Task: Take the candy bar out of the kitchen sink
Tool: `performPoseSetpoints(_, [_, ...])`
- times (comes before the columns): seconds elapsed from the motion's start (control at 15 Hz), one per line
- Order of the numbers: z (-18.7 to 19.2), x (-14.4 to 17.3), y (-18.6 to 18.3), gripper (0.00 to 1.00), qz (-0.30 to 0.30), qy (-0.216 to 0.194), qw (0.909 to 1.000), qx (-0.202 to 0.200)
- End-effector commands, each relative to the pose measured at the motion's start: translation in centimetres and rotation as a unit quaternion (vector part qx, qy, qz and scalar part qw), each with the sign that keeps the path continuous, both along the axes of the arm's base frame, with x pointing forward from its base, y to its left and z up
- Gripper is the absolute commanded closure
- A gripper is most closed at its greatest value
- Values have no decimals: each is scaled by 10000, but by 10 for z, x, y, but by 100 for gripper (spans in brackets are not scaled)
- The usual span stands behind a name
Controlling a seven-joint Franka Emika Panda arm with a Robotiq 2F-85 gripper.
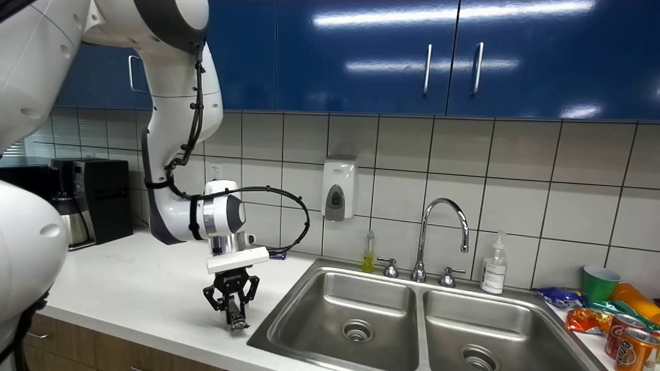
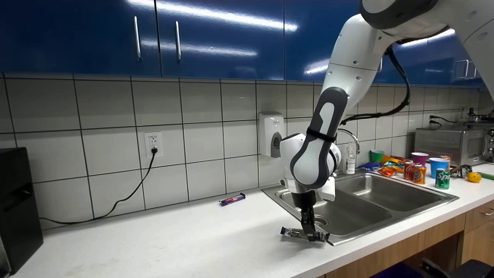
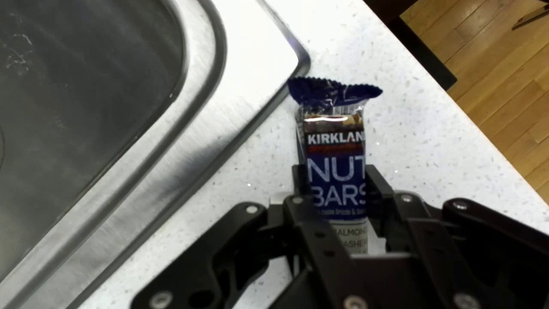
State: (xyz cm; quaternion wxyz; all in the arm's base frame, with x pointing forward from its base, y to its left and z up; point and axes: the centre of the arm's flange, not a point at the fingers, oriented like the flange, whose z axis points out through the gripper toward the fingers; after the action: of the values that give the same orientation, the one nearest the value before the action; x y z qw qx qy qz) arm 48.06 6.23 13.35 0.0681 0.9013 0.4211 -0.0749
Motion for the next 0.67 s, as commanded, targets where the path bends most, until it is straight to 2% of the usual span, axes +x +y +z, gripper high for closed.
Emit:
performPoseSetpoints(0.0, [7,-9,12,91,78,-83,9999,19])
performPoseSetpoints(0.6, [3,-9,25,91,186,-48,9998,26])
